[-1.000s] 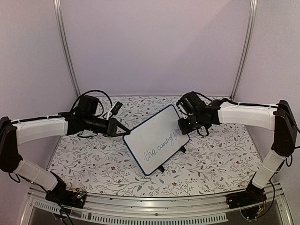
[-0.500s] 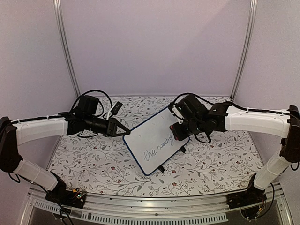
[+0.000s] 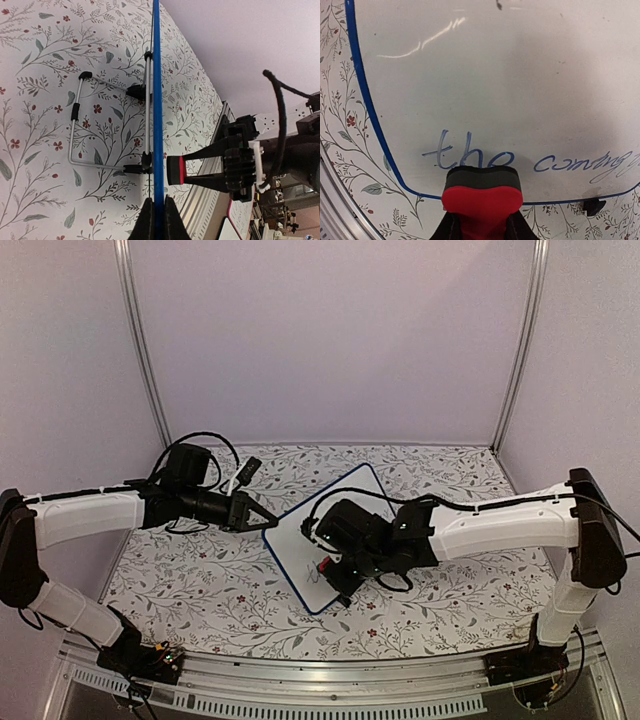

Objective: Erase the whiteboard
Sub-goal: Erase the whiteboard at the center of the board.

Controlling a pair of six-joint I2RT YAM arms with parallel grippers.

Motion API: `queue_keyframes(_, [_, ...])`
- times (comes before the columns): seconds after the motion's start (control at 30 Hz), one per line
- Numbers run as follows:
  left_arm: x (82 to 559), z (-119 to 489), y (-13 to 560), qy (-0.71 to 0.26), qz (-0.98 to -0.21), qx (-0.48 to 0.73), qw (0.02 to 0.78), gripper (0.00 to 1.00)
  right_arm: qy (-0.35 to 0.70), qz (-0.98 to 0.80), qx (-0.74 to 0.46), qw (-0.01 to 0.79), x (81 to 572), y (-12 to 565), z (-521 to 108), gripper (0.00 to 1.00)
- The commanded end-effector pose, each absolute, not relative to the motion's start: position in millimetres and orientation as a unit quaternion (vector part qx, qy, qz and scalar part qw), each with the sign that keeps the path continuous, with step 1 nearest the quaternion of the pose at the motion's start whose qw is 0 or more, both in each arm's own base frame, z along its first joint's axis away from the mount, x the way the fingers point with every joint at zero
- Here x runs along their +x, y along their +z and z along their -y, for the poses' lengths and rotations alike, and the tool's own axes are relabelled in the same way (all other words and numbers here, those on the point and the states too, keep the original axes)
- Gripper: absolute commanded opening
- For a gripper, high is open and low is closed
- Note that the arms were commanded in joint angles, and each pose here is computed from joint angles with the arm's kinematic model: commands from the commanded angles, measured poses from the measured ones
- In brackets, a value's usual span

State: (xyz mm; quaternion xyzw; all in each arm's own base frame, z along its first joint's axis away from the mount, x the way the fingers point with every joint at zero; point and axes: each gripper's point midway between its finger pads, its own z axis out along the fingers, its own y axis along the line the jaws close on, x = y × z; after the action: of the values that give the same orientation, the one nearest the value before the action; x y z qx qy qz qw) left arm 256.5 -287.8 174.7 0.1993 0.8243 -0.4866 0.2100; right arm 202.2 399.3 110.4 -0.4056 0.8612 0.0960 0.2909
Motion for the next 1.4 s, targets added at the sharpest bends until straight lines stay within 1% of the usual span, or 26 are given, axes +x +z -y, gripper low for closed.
queue_keyframes(0.0, [250, 292, 186, -0.505, -0.804, 0.225, 0.219, 0.00, 0.068, -0.860, -0.396, 0.314, 202, 114, -415, 0.22])
queue_keyframes(0.17, [250, 291, 188, -0.506, -0.803, 0.225, 0.222, 0.00, 0.045, -0.865, -0.372, 0.334, 202, 114, -419, 0.22])
queue_keyframes(0.33, [250, 291, 189, -0.506, -0.803, 0.225, 0.222, 0.00, 0.007, -0.869, -0.361, 0.339, 205, 105, -418, 0.22])
queue_keyframes(0.57, [250, 291, 190, -0.505, -0.802, 0.226, 0.224, 0.00, 0.012, -0.865, -0.373, 0.334, 203, 101, -433, 0.22])
queue_keyframes(0.87, [249, 292, 189, -0.506, -0.802, 0.227, 0.223, 0.00, 0.015, -0.866, -0.391, 0.311, 196, 89, -436, 0.22])
queue_keyframes(1.07, [249, 291, 189, -0.506, -0.802, 0.226, 0.223, 0.00, -0.003, -0.872, -0.402, 0.281, 189, 68, -422, 0.22])
queue_keyframes(1.37, [249, 292, 188, -0.508, -0.802, 0.225, 0.220, 0.00, -0.003, -0.875, -0.407, 0.263, 176, 59, -412, 0.22])
